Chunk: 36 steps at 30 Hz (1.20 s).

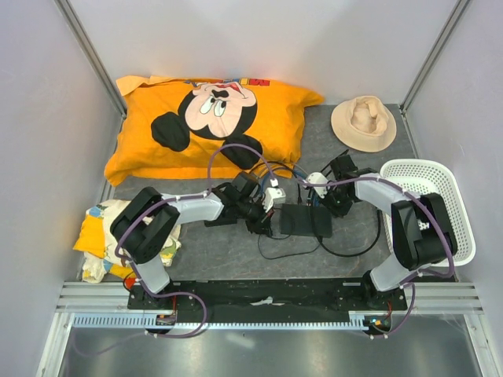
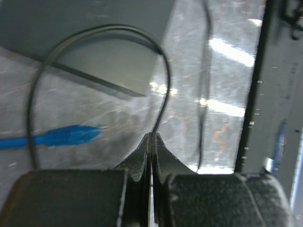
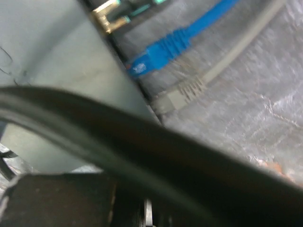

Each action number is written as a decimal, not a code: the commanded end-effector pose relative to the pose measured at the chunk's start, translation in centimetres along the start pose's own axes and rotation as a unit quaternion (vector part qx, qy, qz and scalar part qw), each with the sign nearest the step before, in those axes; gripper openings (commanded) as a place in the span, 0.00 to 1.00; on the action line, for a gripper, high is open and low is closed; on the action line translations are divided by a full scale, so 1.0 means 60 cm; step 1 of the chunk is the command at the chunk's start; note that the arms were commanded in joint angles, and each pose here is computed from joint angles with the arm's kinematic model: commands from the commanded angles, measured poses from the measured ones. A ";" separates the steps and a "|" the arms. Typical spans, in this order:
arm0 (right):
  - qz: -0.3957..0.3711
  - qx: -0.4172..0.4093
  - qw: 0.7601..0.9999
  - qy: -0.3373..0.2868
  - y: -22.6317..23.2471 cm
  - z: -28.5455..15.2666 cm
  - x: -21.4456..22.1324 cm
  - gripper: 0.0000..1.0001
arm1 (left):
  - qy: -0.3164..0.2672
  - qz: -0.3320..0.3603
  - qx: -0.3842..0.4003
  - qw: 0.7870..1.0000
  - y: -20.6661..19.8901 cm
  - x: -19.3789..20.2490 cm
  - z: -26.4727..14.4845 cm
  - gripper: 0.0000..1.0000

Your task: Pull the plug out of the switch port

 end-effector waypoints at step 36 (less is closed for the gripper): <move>-0.089 -0.130 0.978 -0.134 0.136 -0.124 -0.176 0.25 | -0.077 -0.133 -0.033 0.988 -0.006 0.006 -0.173 0.01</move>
Point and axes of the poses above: each gripper's point midway between its finger pads, its own z axis out along the fingers, its own y axis along the line the jaws close on, x = y × z, the point moved 9 cm from there along -z, back along the fingers, and after that the axes turned 1 degree about -z, right-handed, at the moved point
